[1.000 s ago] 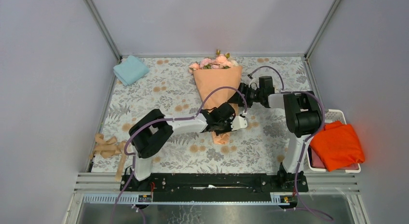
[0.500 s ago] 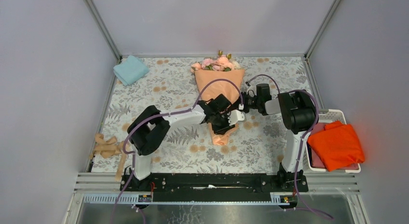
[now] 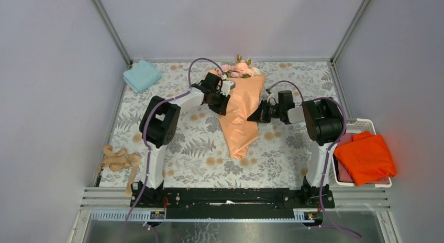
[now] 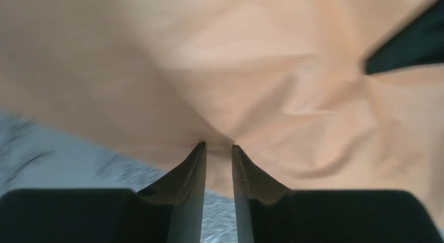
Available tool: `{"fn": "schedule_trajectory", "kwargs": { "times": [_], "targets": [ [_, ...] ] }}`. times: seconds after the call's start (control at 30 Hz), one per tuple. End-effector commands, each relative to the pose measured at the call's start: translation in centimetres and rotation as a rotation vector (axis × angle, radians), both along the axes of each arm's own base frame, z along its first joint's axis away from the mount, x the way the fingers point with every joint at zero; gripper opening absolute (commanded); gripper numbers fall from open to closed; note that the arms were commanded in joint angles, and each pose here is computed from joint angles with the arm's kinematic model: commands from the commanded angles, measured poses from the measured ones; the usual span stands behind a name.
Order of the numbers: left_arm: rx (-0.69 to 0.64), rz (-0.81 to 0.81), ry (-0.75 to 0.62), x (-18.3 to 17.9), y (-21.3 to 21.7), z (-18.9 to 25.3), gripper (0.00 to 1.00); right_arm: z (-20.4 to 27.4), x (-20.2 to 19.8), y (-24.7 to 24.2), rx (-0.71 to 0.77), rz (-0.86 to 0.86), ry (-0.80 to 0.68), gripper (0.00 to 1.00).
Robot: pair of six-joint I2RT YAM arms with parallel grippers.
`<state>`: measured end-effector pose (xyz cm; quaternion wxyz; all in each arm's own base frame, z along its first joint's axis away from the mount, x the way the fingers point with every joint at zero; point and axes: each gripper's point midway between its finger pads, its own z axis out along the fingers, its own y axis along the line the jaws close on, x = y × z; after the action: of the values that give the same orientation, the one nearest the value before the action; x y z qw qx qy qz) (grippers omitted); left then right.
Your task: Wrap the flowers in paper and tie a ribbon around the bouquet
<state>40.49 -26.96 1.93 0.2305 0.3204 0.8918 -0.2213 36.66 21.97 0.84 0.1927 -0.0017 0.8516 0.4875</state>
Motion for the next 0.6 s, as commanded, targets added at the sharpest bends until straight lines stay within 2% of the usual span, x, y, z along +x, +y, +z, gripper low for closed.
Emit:
{"fn": "schedule_trajectory", "kwargs": {
  "times": [0.0,0.13,0.27,0.33,0.47,0.57],
  "targets": [
    [0.014,0.168,0.054,1.9,3.5,-1.4,0.31,-0.2,-1.4,-0.1,-0.054,0.039,0.026,0.00],
    [-0.001,0.238,0.067,2.3,6.6,-1.1,0.32,0.0,-1.4,-0.4,-0.086,0.045,0.021,0.00],
    [0.065,0.276,0.027,2.3,9.2,-0.8,0.32,0.0,-1.3,-0.6,-0.107,0.051,0.019,0.00],
    [0.043,0.260,0.010,1.9,8.9,0.5,0.32,0.0,-1.2,-0.7,-0.117,0.052,0.017,0.00],
    [-0.027,0.125,-0.036,-0.3,5.1,3.3,0.35,0.2,-1.0,-0.9,-0.138,0.054,0.011,0.00],
    [0.057,0.076,-0.037,-1.5,5.1,3.2,0.37,0.5,-1.0,-1.0,-0.147,0.053,0.009,0.00]
  ]
}}
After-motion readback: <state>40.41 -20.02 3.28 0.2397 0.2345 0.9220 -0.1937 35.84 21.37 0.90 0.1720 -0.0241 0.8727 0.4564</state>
